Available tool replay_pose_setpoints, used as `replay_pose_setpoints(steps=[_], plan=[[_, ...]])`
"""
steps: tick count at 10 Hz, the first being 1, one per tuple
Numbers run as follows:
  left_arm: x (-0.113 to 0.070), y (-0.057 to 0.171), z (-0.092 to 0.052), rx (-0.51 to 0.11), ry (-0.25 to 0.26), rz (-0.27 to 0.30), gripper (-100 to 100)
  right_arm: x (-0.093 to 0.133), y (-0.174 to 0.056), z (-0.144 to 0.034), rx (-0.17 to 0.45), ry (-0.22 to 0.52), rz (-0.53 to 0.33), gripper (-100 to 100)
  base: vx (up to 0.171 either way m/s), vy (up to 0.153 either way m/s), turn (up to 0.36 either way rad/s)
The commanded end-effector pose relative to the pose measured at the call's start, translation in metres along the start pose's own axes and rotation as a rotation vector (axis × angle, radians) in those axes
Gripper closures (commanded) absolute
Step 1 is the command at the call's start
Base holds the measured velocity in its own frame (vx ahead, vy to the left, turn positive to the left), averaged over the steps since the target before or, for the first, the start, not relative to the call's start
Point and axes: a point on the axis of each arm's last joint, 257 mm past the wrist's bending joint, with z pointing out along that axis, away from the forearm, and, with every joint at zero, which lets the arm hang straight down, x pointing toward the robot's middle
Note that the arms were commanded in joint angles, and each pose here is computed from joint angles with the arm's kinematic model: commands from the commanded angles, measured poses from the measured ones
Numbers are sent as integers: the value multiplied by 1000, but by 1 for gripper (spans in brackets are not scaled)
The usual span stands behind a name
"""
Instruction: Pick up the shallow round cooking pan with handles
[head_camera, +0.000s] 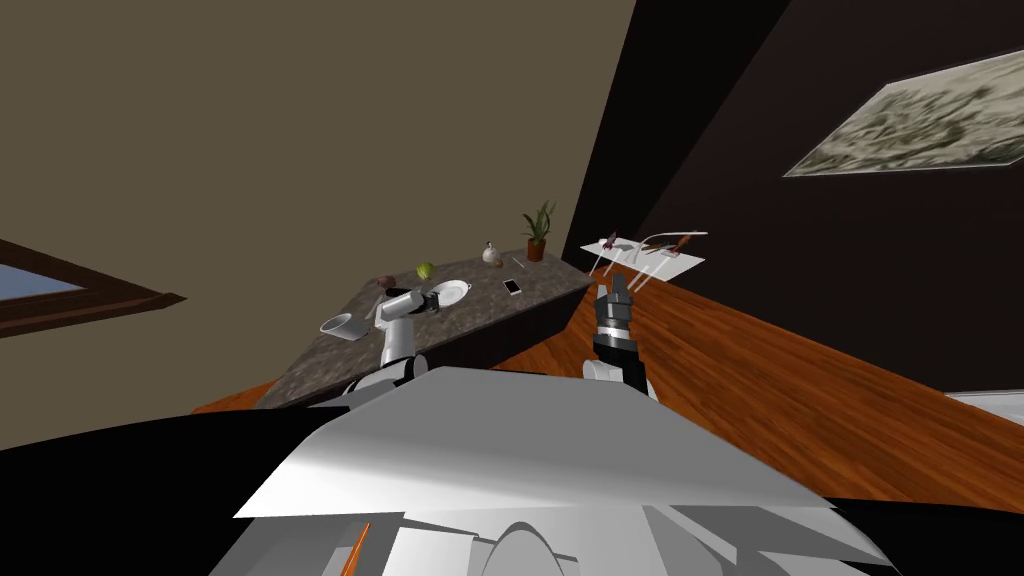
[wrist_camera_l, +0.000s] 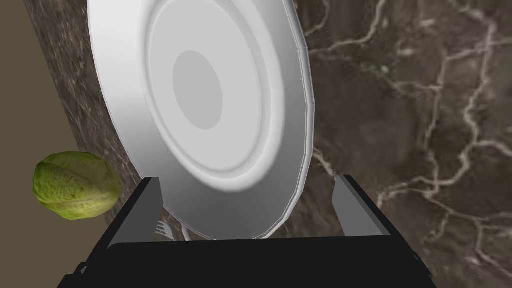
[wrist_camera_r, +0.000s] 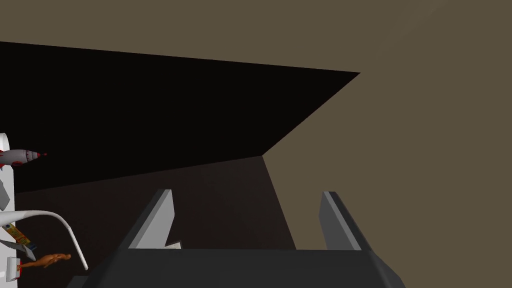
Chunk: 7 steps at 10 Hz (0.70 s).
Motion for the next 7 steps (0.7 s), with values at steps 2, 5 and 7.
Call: replay_pose_setpoints(steps=[2, 5, 7], plan=[[-1, 0, 0, 1, 4, 50, -100, 0, 0, 0, 0, 0, 0, 0, 32, -28, -13], [-1, 2, 1, 6, 37, 64, -100, 0, 0, 0, 0, 0, 0, 0, 67, -66, 140], [3, 3, 3, 11, 74, 46, -100, 0, 0, 0, 0, 0, 0, 0, 40, -41, 122]])
